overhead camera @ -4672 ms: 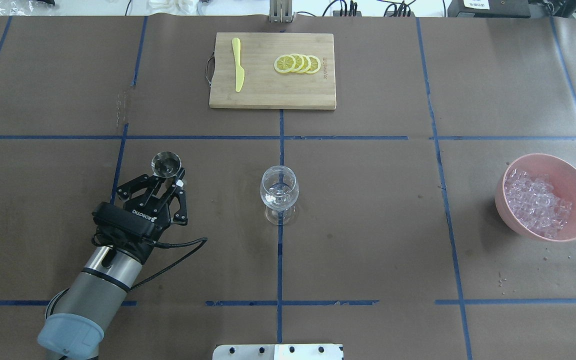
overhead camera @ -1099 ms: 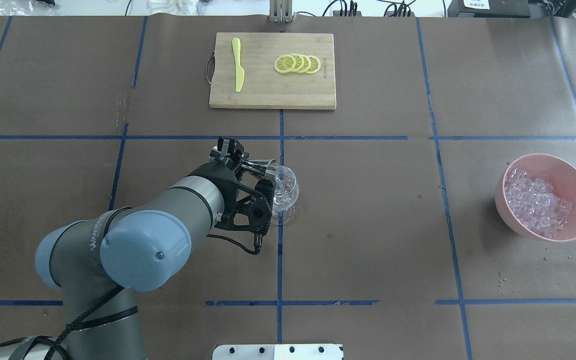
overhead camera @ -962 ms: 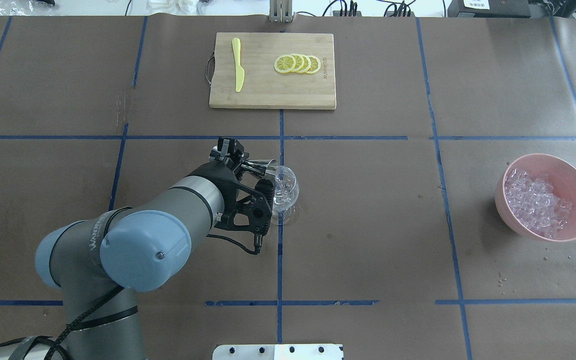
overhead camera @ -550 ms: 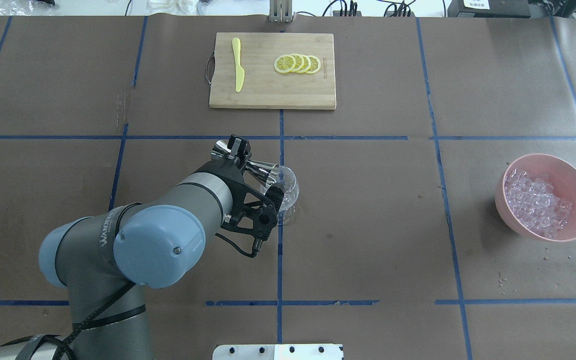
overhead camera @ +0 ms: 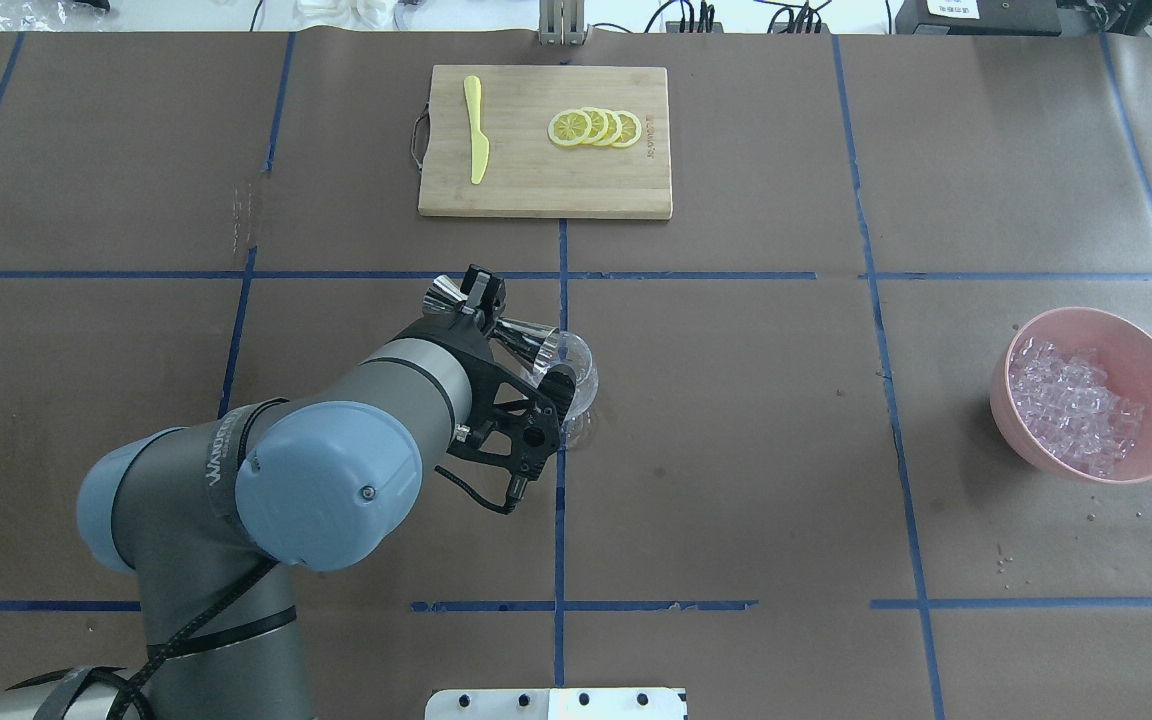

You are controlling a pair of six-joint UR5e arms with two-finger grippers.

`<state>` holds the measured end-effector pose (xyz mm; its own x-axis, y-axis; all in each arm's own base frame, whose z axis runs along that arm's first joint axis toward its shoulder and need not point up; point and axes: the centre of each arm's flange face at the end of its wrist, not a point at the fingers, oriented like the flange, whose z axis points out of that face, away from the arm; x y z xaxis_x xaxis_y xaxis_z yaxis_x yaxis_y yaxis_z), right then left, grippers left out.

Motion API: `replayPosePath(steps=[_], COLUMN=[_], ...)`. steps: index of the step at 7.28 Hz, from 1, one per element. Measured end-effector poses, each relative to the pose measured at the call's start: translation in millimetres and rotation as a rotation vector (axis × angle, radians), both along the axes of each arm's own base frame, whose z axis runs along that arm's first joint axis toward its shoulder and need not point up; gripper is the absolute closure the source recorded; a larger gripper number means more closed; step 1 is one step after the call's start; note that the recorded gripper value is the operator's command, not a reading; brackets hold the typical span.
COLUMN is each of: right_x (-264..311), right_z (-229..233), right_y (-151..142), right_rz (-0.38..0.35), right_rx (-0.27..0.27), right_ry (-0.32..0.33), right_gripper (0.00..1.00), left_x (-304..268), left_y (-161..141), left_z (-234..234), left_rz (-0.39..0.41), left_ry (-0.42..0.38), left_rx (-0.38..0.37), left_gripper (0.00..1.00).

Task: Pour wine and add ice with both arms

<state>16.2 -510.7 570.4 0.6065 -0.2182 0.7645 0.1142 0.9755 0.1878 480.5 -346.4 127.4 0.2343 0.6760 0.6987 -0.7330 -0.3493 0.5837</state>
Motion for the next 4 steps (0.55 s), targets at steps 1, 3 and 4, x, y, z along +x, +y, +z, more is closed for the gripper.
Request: replayPosePath(steps=[1,3,4], right_x=[-0.2,-0.5,-0.5], right_z=[0.0,0.5,0.5], right_y=[0.1,0.4,0.5], right_rz=[0.000,0.000,0.000], right_rx=[-0.002,-0.004,-0.003], right_ry=[-0.002,-0.007,-0.007], right_gripper=[0.00,0.00,0.00], left_x=[-2.5,-18.1,-26.3], left_y=[-1.9,-15.7,-21.3], left_z=[-1.0,-0.3,8.1], left_rz=[-0.032,-0.116,-0.163], left_ry=[0.063,0.224,0.303], left_rx=[-0.041,-0.109,-0.156], left_gripper=[1.00,1.00,1.00])
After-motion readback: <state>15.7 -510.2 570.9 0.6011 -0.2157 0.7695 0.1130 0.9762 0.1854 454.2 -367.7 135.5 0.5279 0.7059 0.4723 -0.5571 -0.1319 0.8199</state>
